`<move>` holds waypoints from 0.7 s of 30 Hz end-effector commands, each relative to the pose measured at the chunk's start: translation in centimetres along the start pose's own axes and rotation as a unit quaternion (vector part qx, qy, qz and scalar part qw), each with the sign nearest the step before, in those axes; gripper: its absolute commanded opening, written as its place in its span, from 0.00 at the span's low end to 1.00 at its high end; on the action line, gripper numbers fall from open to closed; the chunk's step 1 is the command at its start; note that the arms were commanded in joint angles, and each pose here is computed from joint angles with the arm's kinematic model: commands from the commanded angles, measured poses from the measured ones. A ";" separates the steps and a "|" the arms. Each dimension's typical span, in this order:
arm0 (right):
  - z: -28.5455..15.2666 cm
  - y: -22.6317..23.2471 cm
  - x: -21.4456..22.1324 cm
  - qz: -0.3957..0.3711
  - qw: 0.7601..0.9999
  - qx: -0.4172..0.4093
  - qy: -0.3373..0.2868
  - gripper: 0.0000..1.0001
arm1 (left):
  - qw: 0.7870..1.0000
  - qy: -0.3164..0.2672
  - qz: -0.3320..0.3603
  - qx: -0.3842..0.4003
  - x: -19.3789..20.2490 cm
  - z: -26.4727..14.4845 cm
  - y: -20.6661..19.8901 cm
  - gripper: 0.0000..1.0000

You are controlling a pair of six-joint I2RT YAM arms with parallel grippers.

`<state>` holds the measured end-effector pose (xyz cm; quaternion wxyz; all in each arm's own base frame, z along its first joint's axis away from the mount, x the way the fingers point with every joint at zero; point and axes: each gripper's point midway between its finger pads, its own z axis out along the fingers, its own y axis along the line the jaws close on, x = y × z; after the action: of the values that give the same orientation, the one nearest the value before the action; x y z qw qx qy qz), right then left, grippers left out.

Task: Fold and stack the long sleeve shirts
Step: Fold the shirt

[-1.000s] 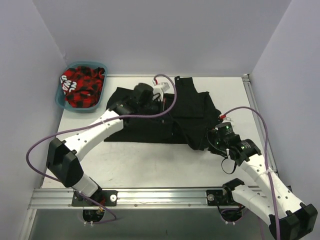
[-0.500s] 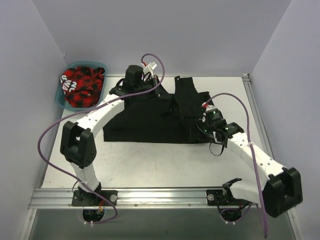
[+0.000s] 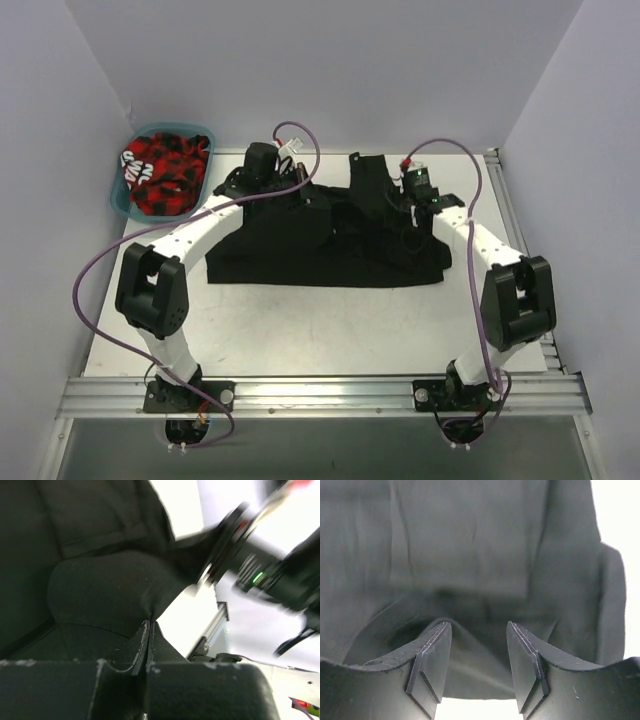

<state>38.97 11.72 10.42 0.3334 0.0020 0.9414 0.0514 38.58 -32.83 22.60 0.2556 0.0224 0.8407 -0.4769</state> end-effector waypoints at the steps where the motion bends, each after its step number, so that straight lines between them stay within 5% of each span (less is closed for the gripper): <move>1: 0.0 -1.1 -5.4 -0.011 0.998 0.031 -0.053 0.48 | 0.999 -0.025 0.026 -0.006 -0.3 -2.4 -0.7 0.00; 11: 0.8 -2.6 -6.4 -0.002 0.997 0.075 -0.027 0.52 | 0.998 0.015 -0.064 -0.012 3.7 -2.2 3.7 0.00; 19: -4.1 1.8 -0.8 -0.015 1.000 -0.001 -0.015 0.60 | 0.982 -0.069 -0.143 -0.099 1.1 -5.6 10.1 0.00; 21: -4.8 2.2 0.7 -0.015 1.000 -0.009 -0.009 0.63 | 0.978 -0.084 -0.142 -0.129 0.1 -6.4 11.8 0.14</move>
<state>37.65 12.26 12.97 0.3414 -0.0101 0.9393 0.0317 36.74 -23.56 13.14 0.1876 -0.1503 0.8789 -0.4120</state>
